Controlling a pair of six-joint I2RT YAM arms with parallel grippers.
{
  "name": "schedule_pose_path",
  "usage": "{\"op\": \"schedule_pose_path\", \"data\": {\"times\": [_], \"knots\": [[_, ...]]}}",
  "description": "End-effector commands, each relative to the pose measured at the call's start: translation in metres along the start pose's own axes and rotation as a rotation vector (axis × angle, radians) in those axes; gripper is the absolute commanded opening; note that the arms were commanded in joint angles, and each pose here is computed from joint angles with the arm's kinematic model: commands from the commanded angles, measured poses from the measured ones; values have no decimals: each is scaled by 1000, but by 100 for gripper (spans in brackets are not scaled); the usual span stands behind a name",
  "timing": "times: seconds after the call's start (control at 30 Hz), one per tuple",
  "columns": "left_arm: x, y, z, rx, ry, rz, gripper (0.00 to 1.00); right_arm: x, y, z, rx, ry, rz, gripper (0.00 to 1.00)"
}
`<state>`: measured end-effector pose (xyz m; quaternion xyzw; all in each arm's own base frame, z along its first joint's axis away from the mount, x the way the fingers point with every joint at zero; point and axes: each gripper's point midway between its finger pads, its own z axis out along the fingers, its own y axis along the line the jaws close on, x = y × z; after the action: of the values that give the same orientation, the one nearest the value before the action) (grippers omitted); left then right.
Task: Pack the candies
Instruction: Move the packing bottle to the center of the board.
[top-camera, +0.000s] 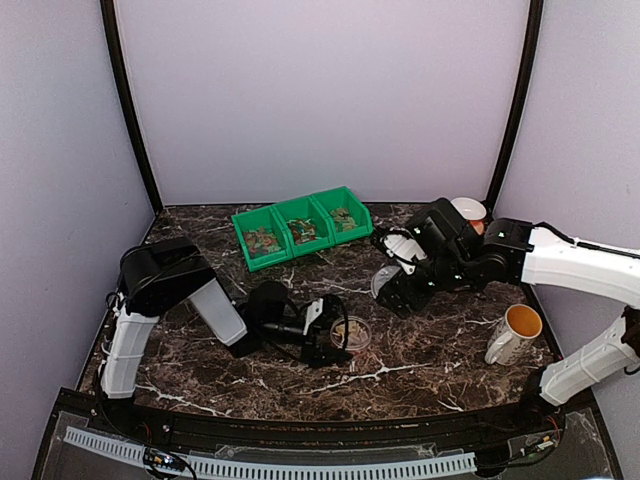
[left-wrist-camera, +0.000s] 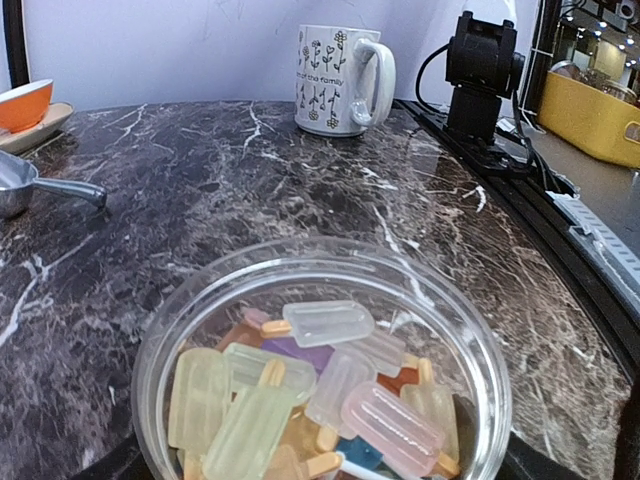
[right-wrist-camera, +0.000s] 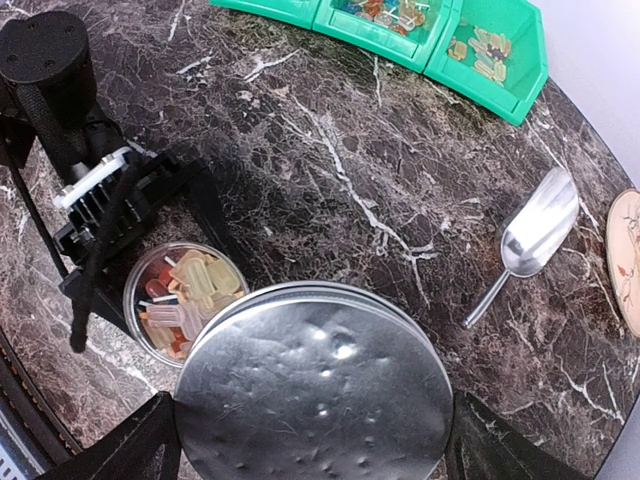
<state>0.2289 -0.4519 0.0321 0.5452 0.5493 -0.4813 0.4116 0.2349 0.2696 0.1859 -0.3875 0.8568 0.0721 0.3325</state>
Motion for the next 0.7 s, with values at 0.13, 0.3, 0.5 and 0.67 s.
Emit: {"op": "schedule_pose_path", "data": {"times": [0.13,0.3,0.5,0.67], "knots": [[54,-37,-33,-8,168,-218,92,1,16,18,-74,44,-44,88],[49,-37,-43,-67,102,-190,99,3,37,30,-143,67,-85,88],[62,-33,-43,-99,100,-192,99,0,63,41,-212,98,-135,87],[72,-28,-41,-139,106,-177,99,-4,80,46,-253,112,-167,88]]}}
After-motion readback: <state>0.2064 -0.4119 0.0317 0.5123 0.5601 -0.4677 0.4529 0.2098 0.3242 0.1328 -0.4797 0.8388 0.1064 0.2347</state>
